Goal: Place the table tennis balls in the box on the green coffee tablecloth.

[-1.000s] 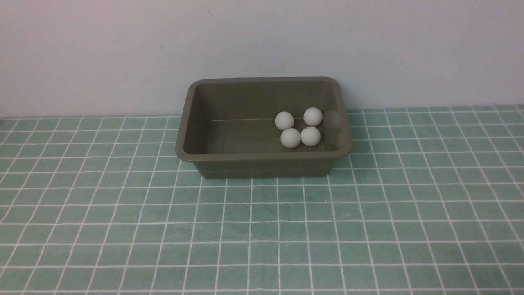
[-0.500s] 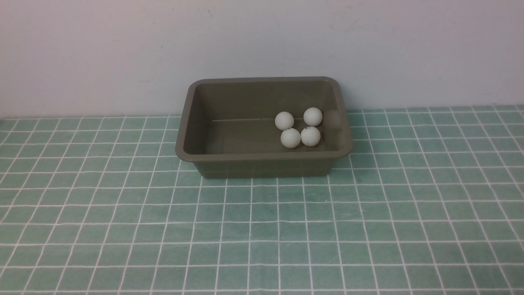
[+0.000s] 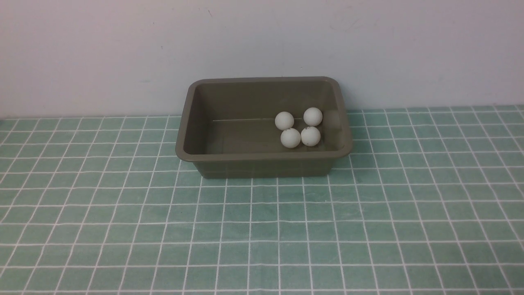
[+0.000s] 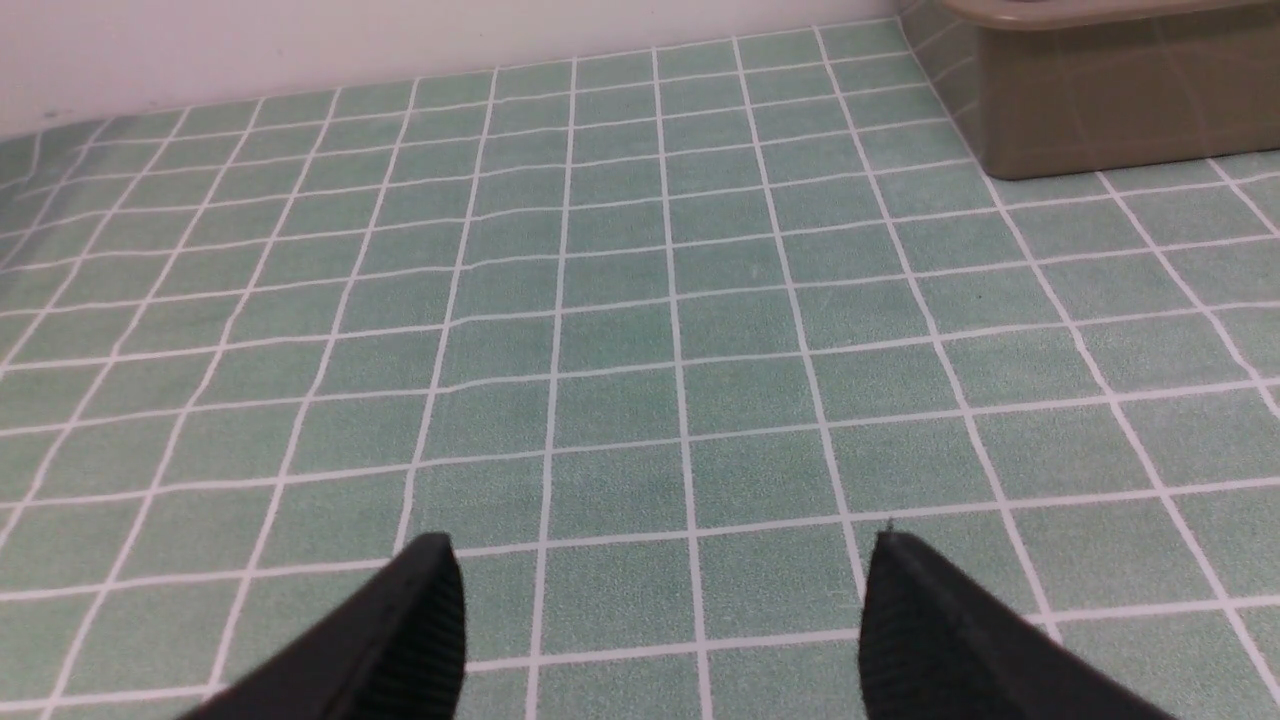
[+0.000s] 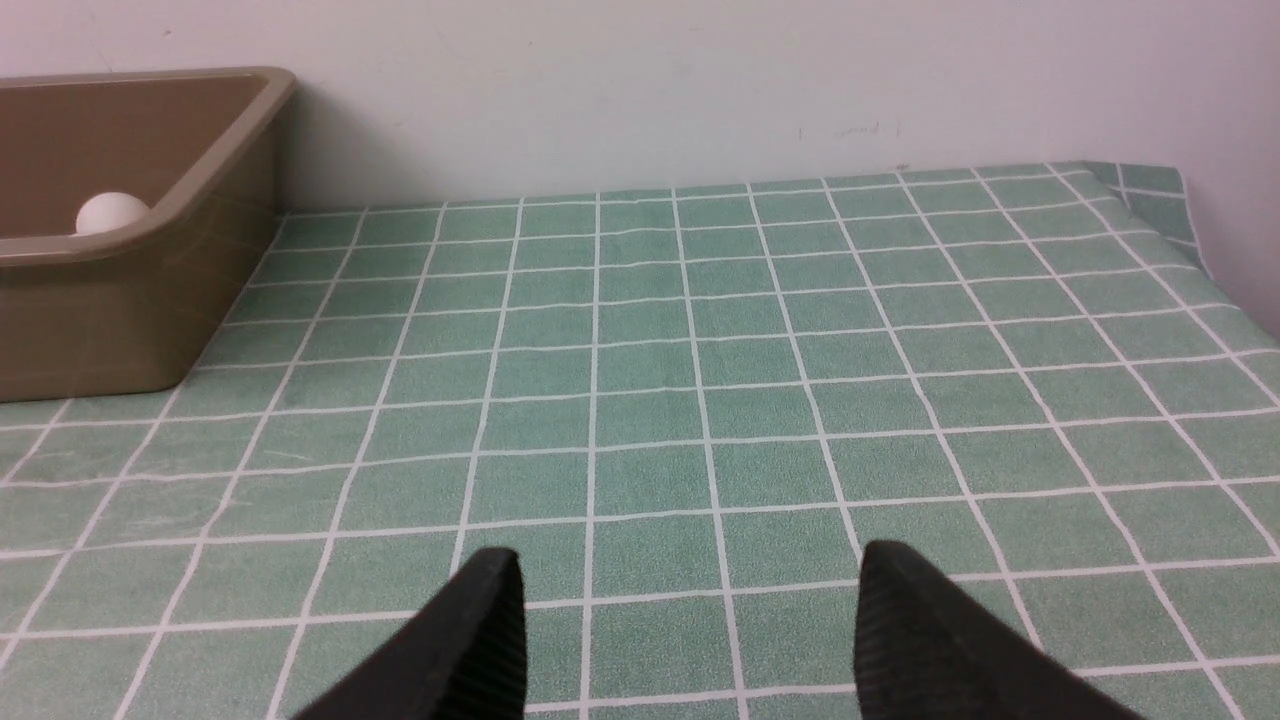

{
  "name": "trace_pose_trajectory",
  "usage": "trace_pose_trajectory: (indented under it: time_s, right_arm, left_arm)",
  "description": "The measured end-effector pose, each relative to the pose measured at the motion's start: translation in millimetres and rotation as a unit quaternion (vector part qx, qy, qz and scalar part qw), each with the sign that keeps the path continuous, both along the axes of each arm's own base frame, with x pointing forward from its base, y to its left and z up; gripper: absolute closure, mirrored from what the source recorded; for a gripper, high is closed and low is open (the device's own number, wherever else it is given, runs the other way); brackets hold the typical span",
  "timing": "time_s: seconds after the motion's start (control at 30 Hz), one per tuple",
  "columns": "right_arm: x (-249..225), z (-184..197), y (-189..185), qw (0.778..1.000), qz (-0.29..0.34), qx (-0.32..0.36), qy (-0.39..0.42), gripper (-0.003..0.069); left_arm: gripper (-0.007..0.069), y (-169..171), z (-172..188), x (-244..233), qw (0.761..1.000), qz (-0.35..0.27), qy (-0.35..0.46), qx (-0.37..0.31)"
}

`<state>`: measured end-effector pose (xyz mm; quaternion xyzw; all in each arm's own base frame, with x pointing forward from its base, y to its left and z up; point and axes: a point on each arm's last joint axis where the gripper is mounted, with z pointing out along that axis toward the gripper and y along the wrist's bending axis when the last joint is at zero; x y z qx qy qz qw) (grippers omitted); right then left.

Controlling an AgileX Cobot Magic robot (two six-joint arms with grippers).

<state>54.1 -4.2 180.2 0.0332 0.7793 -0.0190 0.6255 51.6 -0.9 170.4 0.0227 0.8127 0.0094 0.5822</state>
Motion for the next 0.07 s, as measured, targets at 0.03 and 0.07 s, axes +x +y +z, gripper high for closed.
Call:
trace_pose_trajectory:
  time_s: [0.03,0.07]
  right_arm:
    - [0.0,0.0,0.0,1.0,0.0,0.0,0.0,0.0251]
    - [0.0,0.0,0.0,1.0,0.0,0.0,0.0,0.0251]
  left_arm:
    - [0.0147,0.0,0.0,0.0,1.0,0.0,0.0,0.0]
    - [0.0147,0.0,0.0,0.0,1.0,0.0,0.0,0.0]
